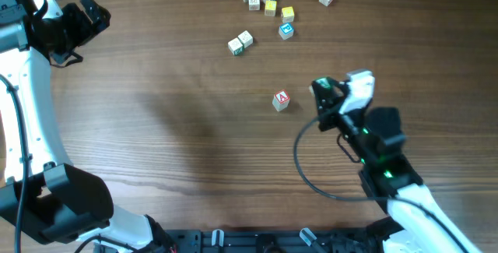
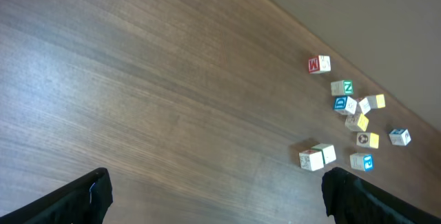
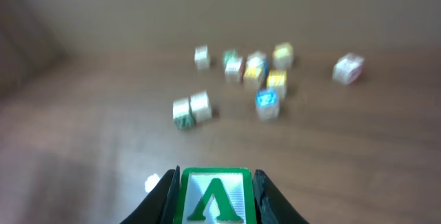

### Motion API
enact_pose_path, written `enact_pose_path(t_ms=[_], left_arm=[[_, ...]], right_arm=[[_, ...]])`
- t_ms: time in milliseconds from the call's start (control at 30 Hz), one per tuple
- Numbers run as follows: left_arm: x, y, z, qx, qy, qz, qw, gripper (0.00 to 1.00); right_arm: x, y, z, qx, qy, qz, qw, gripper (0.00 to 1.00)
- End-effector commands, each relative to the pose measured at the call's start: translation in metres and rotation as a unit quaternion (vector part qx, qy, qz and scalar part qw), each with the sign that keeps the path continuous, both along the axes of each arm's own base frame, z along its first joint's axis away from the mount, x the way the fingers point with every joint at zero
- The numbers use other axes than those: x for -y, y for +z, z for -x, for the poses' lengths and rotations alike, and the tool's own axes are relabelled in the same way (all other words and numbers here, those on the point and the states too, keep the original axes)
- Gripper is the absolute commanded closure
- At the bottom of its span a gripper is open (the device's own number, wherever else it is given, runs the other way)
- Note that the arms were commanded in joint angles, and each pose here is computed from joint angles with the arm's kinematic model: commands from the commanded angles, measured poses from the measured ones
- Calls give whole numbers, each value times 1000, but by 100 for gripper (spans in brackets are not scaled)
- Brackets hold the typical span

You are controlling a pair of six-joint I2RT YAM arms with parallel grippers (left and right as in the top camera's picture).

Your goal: Form a tower

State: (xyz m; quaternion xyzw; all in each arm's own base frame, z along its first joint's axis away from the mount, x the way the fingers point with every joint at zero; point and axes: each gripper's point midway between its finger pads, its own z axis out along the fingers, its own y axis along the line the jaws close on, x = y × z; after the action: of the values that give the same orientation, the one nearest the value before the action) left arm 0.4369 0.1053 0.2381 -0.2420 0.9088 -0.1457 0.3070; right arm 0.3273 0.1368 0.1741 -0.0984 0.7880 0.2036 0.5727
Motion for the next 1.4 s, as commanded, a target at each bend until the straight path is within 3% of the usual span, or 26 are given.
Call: enact_pose_path(t_ms=[0,67,167,467,1367], left_arm=[[0,-3,-1,-2,1,3,1000,0],[0,-2,-1,-2,1,3,1000,0],[0,-3,-1,-2,1,3,1000,0],[0,-3,-1,-2,1,3,1000,0],[0,-2,-1,-2,1,3,1000,0]], right_arm=[[-37,-31,-5,0,109,16,994,77],[-61,-41,-9,41,179,18,983,74],[-73,-49,-5,42,201,15,979,73],[-60,-79,-19,-4,50,68,996,71],[-73,-91,-20,5,82,59,995,66]])
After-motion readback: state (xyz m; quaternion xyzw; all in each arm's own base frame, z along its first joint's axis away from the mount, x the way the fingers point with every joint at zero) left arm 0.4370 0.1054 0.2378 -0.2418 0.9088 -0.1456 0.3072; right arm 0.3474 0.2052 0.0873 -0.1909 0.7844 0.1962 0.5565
